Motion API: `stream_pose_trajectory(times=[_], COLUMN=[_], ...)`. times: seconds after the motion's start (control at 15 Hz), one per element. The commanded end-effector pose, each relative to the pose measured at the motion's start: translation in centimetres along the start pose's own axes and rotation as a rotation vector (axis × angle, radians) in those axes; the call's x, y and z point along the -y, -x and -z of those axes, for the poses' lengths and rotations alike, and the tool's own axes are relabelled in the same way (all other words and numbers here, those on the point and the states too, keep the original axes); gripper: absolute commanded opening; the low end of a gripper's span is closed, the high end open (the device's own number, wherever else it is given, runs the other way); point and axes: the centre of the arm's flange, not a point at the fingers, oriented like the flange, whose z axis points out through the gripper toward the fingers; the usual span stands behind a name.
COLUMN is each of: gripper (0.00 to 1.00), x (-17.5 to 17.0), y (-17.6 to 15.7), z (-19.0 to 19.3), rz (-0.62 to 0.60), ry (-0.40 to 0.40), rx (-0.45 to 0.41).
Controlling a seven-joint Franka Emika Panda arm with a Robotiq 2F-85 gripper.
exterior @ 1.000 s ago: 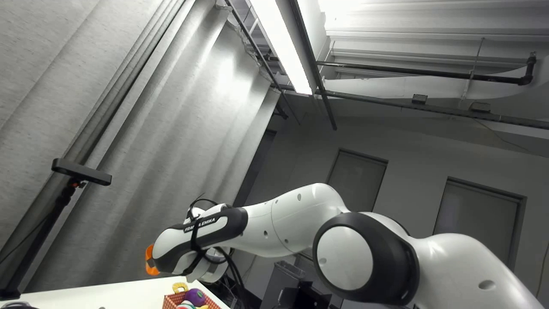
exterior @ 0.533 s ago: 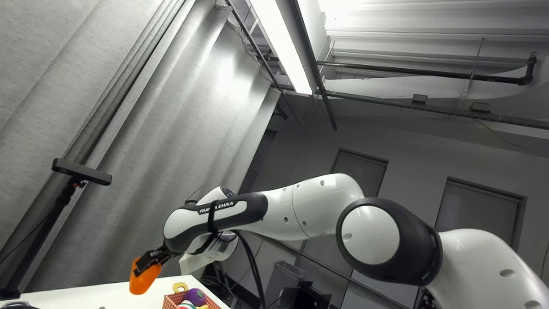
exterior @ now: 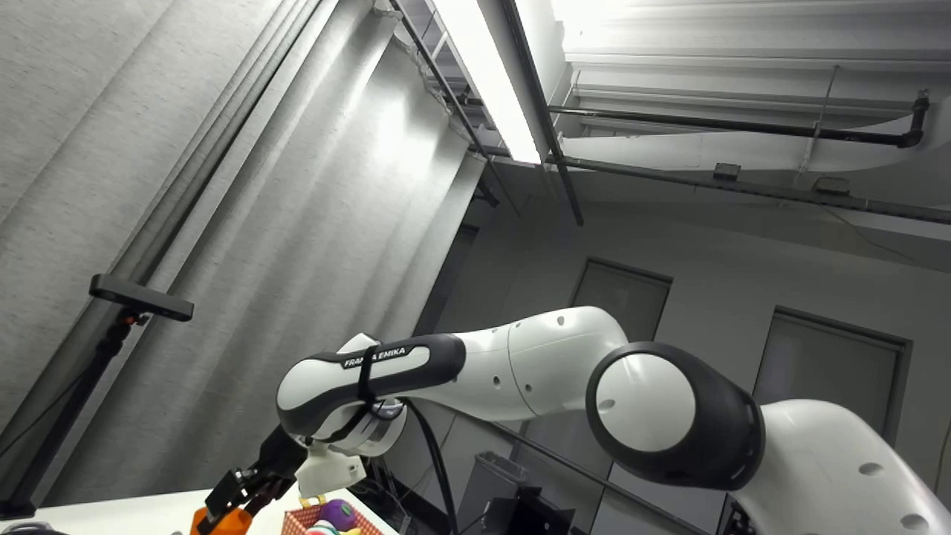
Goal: Take the orange cup and pour some of its contents into the pot and some onto the plate.
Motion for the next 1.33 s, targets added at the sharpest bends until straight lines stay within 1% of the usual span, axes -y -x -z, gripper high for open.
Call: stream_pose_trajectory(times=[0.0, 0.2, 0.4, 0.73, 0.8, 0.87, 1.0, 1.07, 1.27], gripper=[0.51, 0.51, 0.51, 0.51, 0.79, 0.95, 0.96, 1.00, 1.00], x=[0.9, 2.2, 3.2, 3.3, 3.4, 3.4, 3.4, 3.4, 3.3], y=[2.1, 3.9, 4.9, 5.0, 4.9, 4.9, 4.9, 4.9, 4.8], z=[-2.4, -5.0, -6.8, -7.3, -7.3, -7.3, -7.2, -7.2, -7.2], rz=[-0.001, 0.008, 0.021, 0.027, 0.030, 0.031, 0.034, 0.034, 0.028], ry=[-0.039, -0.073, -0.088, -0.085, -0.086, -0.086, -0.086, -0.086, -0.084], rx=[0.101, 0.164, 0.197, 0.212, 0.216, 0.216, 0.217, 0.217, 0.215])
